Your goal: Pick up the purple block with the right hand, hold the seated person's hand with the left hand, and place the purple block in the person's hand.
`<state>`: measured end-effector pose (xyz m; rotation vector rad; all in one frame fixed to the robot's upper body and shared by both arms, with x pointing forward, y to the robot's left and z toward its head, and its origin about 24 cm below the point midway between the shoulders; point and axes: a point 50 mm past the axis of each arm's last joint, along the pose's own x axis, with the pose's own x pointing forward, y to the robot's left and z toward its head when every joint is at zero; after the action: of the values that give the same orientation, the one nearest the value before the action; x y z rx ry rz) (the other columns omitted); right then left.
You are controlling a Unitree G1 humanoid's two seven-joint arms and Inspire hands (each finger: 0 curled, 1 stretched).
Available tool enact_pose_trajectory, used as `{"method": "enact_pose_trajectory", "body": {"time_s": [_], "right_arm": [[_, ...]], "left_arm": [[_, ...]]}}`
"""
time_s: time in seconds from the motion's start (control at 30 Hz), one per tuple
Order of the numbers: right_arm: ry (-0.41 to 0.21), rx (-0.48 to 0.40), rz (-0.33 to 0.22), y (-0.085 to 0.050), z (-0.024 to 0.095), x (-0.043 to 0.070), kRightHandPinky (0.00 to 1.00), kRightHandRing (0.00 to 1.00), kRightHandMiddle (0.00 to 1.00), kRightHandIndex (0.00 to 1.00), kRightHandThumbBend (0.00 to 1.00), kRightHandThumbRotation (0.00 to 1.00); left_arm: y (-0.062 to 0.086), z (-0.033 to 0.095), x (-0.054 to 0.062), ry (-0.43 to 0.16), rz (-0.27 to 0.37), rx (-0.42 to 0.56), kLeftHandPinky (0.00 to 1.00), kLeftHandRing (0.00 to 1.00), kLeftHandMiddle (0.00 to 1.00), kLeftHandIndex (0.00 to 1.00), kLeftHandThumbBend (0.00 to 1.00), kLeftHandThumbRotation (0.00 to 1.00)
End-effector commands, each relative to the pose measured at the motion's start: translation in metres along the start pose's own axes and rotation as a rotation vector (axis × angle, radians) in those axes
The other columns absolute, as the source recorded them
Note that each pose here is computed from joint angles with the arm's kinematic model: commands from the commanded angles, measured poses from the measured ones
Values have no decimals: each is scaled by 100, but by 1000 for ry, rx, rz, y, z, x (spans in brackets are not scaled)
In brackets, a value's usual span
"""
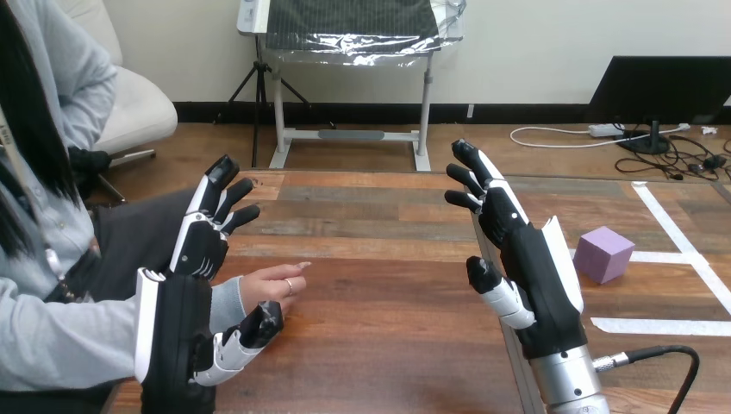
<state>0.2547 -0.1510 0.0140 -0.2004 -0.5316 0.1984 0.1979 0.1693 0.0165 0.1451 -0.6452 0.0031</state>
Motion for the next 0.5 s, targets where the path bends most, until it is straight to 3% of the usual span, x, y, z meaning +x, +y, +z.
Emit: {"method": "enact_pose_trajectory", "body": {"time_s": [0.0, 0.47], "right_arm": [[-68, -41, -6, -12, 7, 21, 84, 92, 96, 94, 100, 95], [-90, -142, -58, -31, 12, 39, 82, 91, 94, 94, 100, 97]], "left_arm": [[0, 2, 16, -62, -3, 5, 80, 89, 93, 92, 99, 81], [1, 2, 17, -67, 2, 2, 80, 88, 93, 92, 100, 82]]}}
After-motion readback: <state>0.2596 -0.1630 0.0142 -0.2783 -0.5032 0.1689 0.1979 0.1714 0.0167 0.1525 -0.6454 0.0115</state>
